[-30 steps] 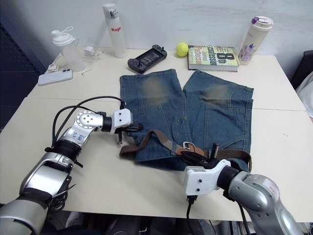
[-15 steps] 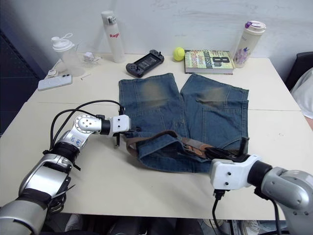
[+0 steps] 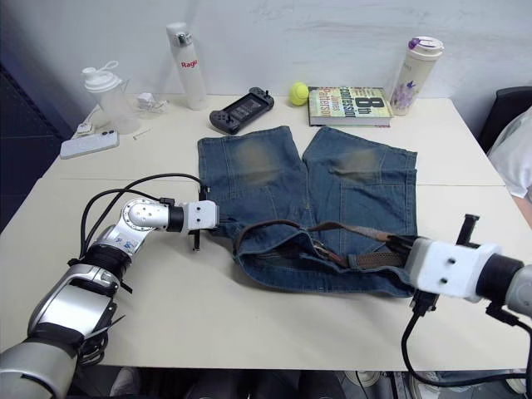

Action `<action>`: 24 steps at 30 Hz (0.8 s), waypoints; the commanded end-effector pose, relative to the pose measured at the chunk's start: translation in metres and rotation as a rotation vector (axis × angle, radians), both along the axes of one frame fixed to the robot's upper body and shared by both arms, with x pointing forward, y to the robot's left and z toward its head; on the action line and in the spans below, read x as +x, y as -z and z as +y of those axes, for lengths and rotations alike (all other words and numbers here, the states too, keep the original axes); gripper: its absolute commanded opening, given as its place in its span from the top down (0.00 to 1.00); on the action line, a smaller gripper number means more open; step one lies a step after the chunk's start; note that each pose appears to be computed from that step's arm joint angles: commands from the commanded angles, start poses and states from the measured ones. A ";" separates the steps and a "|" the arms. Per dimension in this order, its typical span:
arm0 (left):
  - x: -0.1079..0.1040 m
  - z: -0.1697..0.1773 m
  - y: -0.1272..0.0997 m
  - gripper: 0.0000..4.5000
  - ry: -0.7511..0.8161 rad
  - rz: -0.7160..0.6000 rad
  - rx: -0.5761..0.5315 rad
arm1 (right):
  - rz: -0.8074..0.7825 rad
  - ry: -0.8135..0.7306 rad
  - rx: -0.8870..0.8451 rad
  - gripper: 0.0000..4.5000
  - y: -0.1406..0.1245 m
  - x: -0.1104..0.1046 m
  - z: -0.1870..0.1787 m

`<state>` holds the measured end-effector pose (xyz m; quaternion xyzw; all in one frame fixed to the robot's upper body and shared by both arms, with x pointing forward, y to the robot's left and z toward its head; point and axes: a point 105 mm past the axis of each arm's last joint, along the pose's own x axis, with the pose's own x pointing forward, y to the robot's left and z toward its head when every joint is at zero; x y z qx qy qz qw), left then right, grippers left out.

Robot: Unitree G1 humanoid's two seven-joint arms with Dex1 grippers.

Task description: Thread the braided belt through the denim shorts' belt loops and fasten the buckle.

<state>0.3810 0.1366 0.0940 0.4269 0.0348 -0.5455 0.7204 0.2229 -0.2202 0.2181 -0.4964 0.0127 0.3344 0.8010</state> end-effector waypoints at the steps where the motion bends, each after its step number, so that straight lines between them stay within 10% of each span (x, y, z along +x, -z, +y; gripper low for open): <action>1: -0.029 0.026 0.067 0.99 -0.019 0.213 0.183 | -0.051 0.078 0.065 1.00 -0.024 0.002 -0.016; 7: -0.028 0.028 0.065 0.99 -0.014 0.182 0.186 | -0.067 0.153 0.081 1.00 -0.029 0.007 -0.026; 19: -0.024 0.016 0.029 0.99 -0.011 0.055 -0.033 | -0.023 -0.126 0.195 1.00 -0.019 0.004 0.068; 24: -0.024 0.015 -0.003 0.52 -0.042 -0.007 -0.185 | -0.006 -0.244 0.169 1.00 -0.017 0.004 0.094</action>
